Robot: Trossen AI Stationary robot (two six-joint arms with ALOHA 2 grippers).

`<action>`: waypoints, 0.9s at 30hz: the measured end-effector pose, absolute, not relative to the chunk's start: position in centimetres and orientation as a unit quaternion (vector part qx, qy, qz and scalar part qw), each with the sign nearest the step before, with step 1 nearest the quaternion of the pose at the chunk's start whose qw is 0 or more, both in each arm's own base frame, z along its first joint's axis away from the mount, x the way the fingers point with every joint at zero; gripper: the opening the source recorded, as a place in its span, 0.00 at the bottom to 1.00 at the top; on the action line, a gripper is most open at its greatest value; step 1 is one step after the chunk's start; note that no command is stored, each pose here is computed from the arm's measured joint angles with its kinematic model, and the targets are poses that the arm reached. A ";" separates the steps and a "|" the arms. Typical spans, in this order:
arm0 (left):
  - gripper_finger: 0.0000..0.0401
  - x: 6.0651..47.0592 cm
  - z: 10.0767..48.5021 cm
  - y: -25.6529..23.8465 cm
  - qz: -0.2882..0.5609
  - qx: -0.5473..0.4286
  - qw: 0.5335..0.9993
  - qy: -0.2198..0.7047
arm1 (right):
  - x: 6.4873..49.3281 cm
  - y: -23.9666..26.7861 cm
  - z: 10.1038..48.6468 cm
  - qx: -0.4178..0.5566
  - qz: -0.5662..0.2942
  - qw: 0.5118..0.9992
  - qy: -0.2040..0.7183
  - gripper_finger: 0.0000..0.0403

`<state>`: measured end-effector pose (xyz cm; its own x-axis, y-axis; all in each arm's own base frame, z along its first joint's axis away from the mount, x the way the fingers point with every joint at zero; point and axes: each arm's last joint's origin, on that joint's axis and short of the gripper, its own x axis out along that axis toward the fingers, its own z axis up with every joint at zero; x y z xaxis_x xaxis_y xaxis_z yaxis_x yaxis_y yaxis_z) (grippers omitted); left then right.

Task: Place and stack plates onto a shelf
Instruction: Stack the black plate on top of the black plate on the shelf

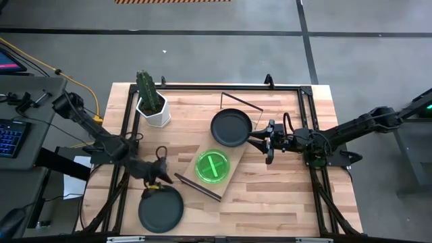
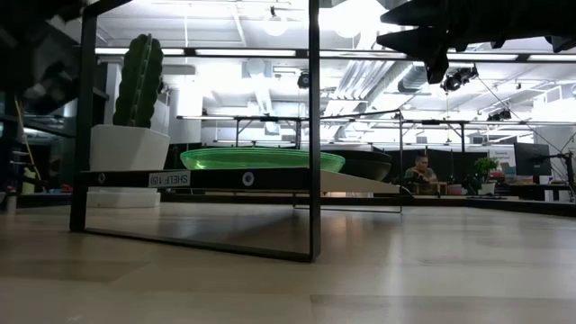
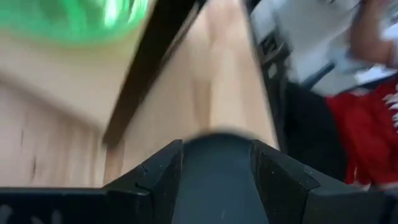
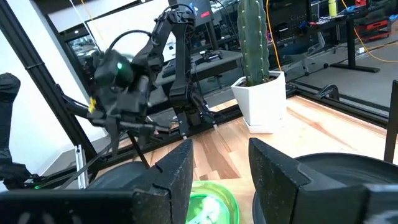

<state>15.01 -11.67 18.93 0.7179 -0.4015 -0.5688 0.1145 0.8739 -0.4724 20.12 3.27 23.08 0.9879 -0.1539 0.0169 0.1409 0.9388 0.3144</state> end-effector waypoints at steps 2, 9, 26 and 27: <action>0.44 14.6 18.2 -11.9 -0.135 -0.207 0.890 0.384 | 20.1 3.3 23.1 0.158 -0.075 0.984 -0.021 0.35; 0.44 12.7 16.7 -11.9 -0.102 -0.173 0.856 0.476 | 20.1 3.3 23.1 0.159 -0.075 0.984 -0.021 0.35; 0.33 12.2 15.7 -12.3 -0.082 -0.080 0.874 0.472 | 20.1 3.3 23.0 0.157 -0.076 0.985 -0.014 0.35; 0.33 12.2 15.5 -12.4 -0.079 -0.076 0.872 0.476 | 20.1 3.3 23.0 0.157 -0.076 0.985 -0.014 0.35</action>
